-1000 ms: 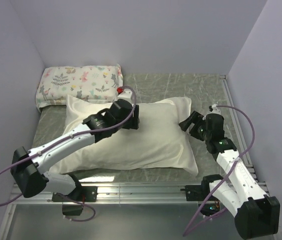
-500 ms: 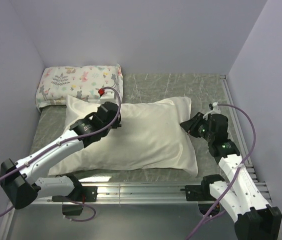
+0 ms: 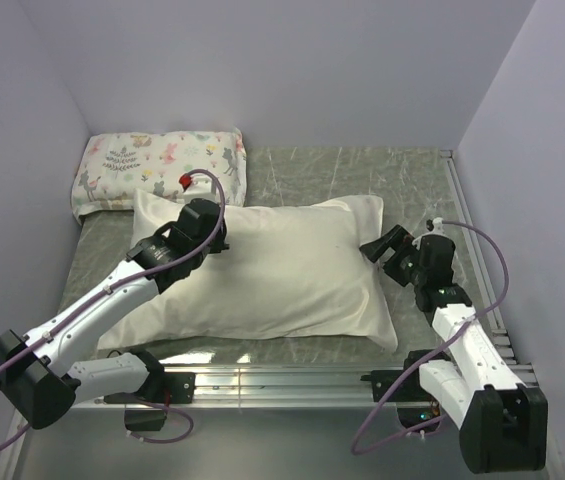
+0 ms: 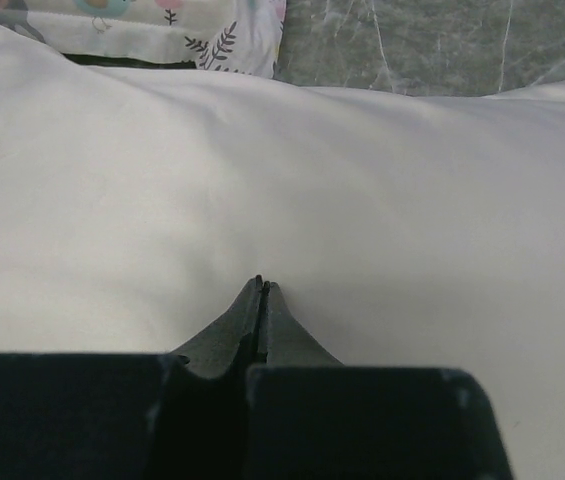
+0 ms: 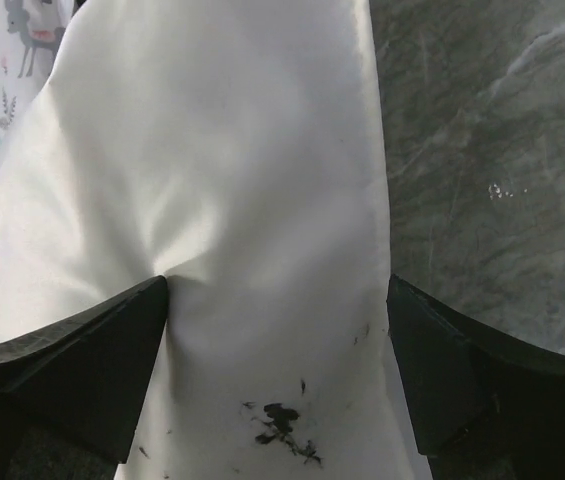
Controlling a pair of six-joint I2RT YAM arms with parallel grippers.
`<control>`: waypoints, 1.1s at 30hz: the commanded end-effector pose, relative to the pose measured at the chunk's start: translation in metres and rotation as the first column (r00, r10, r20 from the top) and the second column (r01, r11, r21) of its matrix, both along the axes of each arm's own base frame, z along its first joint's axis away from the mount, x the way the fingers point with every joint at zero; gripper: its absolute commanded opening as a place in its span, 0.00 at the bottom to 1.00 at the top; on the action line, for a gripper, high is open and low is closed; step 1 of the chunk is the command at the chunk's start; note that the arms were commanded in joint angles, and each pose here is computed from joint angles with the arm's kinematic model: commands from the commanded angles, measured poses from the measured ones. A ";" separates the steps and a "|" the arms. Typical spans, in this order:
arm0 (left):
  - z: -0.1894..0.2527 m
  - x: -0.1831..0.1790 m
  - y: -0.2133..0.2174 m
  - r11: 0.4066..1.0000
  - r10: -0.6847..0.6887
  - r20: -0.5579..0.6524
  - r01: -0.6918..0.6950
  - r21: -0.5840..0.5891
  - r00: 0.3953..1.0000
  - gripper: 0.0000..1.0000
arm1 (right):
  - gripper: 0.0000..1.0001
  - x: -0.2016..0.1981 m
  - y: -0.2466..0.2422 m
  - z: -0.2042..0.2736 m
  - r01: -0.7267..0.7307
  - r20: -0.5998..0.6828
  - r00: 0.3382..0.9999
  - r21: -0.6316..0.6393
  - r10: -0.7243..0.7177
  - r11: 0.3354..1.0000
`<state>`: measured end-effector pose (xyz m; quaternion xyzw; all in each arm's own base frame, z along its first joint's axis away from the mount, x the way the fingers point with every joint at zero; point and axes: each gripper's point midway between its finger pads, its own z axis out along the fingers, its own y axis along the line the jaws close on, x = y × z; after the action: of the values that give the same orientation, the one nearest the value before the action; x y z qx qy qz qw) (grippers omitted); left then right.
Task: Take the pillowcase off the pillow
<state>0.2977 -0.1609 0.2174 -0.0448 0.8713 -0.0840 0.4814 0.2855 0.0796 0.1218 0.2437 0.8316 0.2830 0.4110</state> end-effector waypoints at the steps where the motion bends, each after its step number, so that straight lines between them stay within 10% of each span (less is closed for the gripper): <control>1: 0.003 -0.003 -0.003 0.999 -0.039 0.011 0.039 -0.011 0.999 0.01 | 0.94 0.002 0.010 0.006 -0.041 0.076 0.996 0.075 0.036 0.996; 6: 0.007 -0.003 -0.008 0.998 -0.060 0.015 0.060 -0.031 0.998 0.01 | 0.68 -0.003 0.009 0.030 -0.047 0.140 0.990 0.061 0.038 0.997; 13: 0.026 -0.007 -0.031 0.979 -0.164 0.053 0.169 -0.114 0.985 0.07 | 0.00 -0.015 0.016 0.081 -0.102 0.227 0.970 0.056 0.087 0.993; 19: 0.046 -0.019 -0.070 0.949 -0.262 0.089 0.273 -0.159 0.961 0.23 | 0.00 -0.024 0.023 0.100 -0.146 0.267 0.955 0.059 0.126 0.987; 27: 0.066 -0.049 -0.174 0.838 -0.450 0.175 0.482 -0.257 0.876 0.76 | 0.00 -0.035 0.064 0.126 -0.282 0.300 0.920 0.055 0.253 0.958; 33: 0.067 -0.059 -0.230 0.772 -0.480 0.214 0.526 -0.358 0.851 0.86 | 0.00 -0.038 0.099 0.136 -0.347 0.304 0.901 0.073 0.310 0.935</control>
<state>0.2360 -0.3609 0.2379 0.1274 0.8301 -0.3134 0.4433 0.2430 0.1699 0.2320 0.0832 0.7914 0.4171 0.4390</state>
